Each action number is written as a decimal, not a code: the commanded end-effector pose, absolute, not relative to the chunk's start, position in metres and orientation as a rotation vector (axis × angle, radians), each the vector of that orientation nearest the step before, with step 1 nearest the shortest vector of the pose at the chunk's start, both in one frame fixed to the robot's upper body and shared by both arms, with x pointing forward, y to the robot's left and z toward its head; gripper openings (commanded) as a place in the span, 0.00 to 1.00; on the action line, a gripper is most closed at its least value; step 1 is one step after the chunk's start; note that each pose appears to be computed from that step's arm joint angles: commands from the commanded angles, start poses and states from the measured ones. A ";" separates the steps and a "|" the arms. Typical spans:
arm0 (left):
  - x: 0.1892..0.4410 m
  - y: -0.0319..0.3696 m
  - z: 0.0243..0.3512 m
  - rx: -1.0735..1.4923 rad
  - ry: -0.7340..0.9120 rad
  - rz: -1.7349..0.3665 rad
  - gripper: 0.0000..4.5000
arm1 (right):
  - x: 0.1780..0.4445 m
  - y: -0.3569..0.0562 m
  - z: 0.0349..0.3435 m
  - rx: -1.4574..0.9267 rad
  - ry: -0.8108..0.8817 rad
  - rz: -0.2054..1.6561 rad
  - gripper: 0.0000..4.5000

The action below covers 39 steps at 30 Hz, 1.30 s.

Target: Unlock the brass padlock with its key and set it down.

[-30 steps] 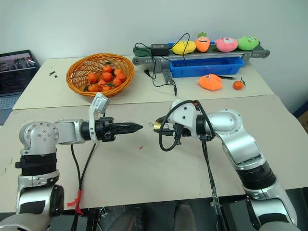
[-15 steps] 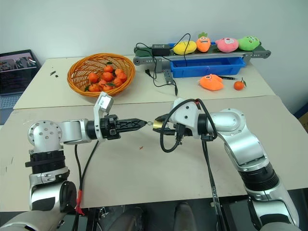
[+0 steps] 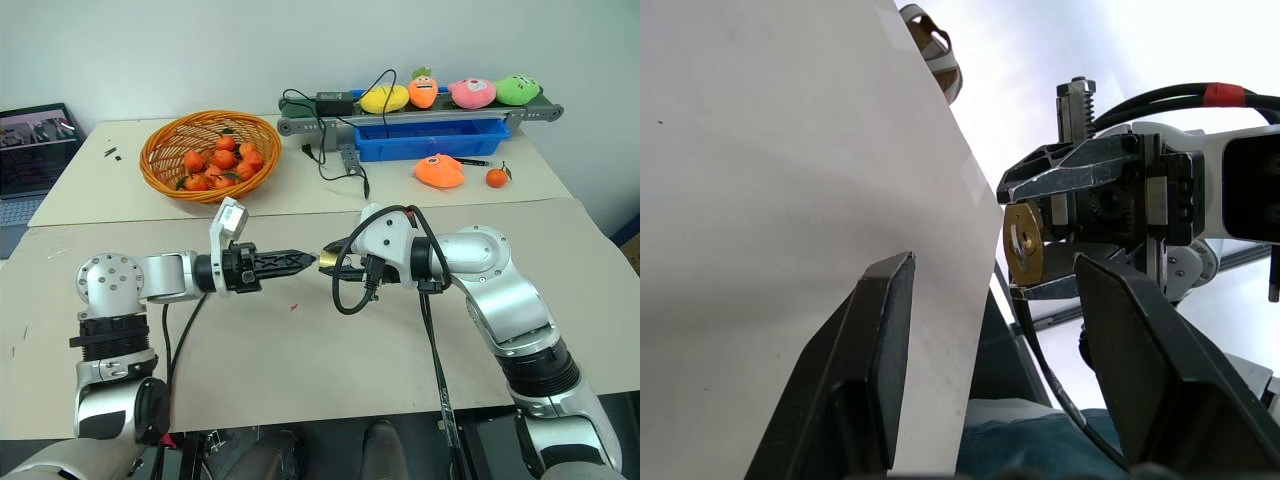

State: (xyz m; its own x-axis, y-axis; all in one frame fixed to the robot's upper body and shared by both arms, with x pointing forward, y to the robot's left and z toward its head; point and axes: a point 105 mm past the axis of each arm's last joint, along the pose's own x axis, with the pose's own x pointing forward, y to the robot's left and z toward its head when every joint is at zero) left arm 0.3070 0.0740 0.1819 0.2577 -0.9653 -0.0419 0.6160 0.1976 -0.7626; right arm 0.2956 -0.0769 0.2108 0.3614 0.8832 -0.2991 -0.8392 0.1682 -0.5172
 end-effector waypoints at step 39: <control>0.310 0.068 0.209 -0.747 0.486 -1.247 0.01 | 0.295 -0.082 0.232 -0.737 -0.120 1.186 0.21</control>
State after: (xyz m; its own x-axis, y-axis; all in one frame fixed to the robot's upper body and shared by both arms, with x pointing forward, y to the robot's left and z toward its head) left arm 0.3140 0.0677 0.1937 0.2934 -0.9557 0.0242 0.6172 0.1700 -0.7682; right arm 0.2990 -0.0818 0.2160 0.3889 0.8643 -0.3190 -0.8309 0.1795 -0.5267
